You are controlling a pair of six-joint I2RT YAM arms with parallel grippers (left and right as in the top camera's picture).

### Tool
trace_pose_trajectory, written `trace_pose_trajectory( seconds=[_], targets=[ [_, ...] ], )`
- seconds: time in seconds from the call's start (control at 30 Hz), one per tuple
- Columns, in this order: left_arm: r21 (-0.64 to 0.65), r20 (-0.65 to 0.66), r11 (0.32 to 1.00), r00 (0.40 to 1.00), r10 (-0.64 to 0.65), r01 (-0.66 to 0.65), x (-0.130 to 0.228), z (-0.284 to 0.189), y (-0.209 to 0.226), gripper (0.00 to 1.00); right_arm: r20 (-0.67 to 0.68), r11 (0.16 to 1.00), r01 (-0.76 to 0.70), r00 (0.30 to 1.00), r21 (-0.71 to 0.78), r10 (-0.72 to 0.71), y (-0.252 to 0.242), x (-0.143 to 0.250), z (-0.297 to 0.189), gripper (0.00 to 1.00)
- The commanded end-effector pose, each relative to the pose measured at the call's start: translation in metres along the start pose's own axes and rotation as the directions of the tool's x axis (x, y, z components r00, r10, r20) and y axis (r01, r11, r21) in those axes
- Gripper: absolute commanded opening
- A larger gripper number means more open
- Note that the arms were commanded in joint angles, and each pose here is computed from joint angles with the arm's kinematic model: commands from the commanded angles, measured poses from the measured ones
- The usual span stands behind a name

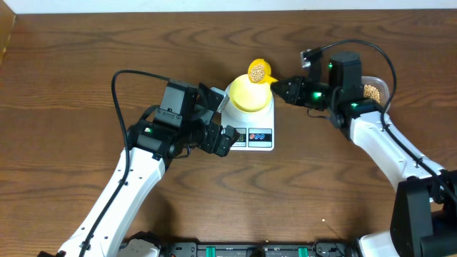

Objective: Scoop item into bowl and weigh 50g on scale
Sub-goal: 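Tip the scoop to pour soybeans into the yellow bowl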

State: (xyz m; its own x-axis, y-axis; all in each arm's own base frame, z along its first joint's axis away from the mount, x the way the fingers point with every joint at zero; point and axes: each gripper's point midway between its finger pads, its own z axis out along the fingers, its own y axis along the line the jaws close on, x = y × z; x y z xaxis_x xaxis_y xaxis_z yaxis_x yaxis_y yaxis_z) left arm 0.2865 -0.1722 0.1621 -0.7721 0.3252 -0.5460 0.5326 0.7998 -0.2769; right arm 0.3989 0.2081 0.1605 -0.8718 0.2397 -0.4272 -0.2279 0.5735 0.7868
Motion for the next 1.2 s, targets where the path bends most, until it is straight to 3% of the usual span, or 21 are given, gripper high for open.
trace_pose_trajectory(
  seconds=[0.0, 0.53, 1.17],
  targets=[
    [-0.006, -0.003, 1.000, 1.000, -0.006, 0.006, 0.001, 0.001, 0.001, 0.98, -0.011, 0.985, 0.170, 0.985, 0.013, -0.170, 0.000, 0.005, 0.008, 0.01],
    [-0.006, -0.003, 1.000, 1.000, -0.006, 0.006, 0.001, 0.001, 0.001, 0.98, -0.086, 0.918, 0.391, 0.919, 0.066, -0.385, -0.014, 0.021, 0.010, 0.01],
    [-0.006, -0.003, 1.000, 1.000, -0.006, 0.006, 0.001, 0.001, 0.001, 0.98, -0.103, 0.822, 0.544, 0.839, 0.166, -0.535, -0.008, 0.023, 0.015, 0.01]
  ],
)
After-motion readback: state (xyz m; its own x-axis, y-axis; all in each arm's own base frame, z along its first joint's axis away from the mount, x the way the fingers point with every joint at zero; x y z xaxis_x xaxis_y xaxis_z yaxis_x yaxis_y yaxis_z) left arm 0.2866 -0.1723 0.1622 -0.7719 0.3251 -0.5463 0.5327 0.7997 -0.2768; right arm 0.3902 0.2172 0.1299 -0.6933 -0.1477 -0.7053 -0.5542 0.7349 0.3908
